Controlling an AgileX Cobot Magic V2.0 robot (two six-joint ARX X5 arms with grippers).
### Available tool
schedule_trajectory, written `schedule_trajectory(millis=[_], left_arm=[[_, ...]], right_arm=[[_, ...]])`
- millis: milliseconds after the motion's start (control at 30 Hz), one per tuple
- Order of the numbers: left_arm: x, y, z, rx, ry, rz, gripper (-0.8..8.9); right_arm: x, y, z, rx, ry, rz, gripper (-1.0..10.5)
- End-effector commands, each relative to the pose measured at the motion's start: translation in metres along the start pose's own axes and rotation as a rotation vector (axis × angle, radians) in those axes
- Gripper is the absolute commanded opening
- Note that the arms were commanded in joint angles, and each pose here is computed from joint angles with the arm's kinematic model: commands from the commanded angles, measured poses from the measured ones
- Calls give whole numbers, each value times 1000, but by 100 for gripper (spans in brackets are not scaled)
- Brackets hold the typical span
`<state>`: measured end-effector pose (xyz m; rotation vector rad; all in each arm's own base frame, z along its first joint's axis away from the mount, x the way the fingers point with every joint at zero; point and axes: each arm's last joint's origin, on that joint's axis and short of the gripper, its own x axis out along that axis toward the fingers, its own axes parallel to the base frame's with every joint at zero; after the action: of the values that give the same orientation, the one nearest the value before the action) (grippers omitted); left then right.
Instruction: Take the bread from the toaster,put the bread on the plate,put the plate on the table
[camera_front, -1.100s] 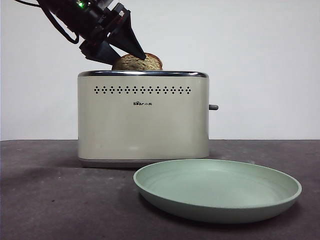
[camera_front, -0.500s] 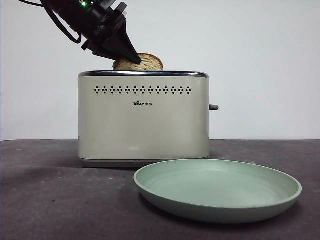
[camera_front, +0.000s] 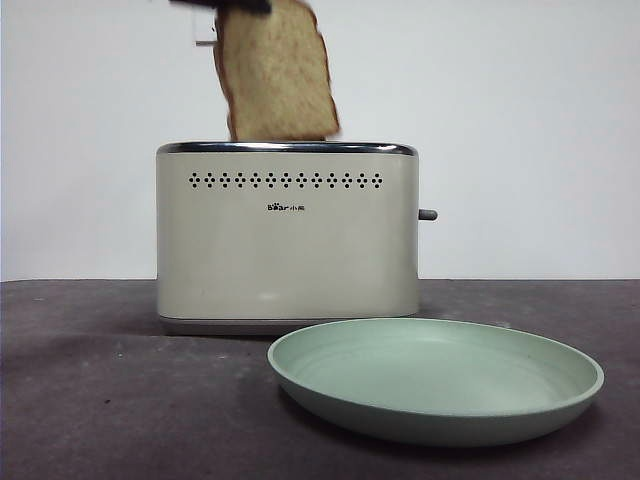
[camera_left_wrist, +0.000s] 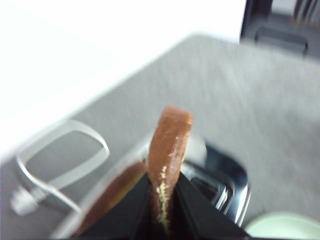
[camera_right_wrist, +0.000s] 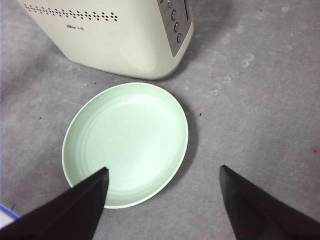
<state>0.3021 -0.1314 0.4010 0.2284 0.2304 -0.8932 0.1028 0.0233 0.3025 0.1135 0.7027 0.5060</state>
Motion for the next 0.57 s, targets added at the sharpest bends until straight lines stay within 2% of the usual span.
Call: schedule_trajectory(millis=[33,167,567], left_arm=[[-20,-7,19,5,-66,14,6],[-60,-25,35,-15,-104,22,6],[-141,-68,34,-62,-14,57,6]], right_arm=[[0,1,5,3,-10,2,358],[9,-3,9,21,20,2,358],[65,-24,26,74,165,20,357]])
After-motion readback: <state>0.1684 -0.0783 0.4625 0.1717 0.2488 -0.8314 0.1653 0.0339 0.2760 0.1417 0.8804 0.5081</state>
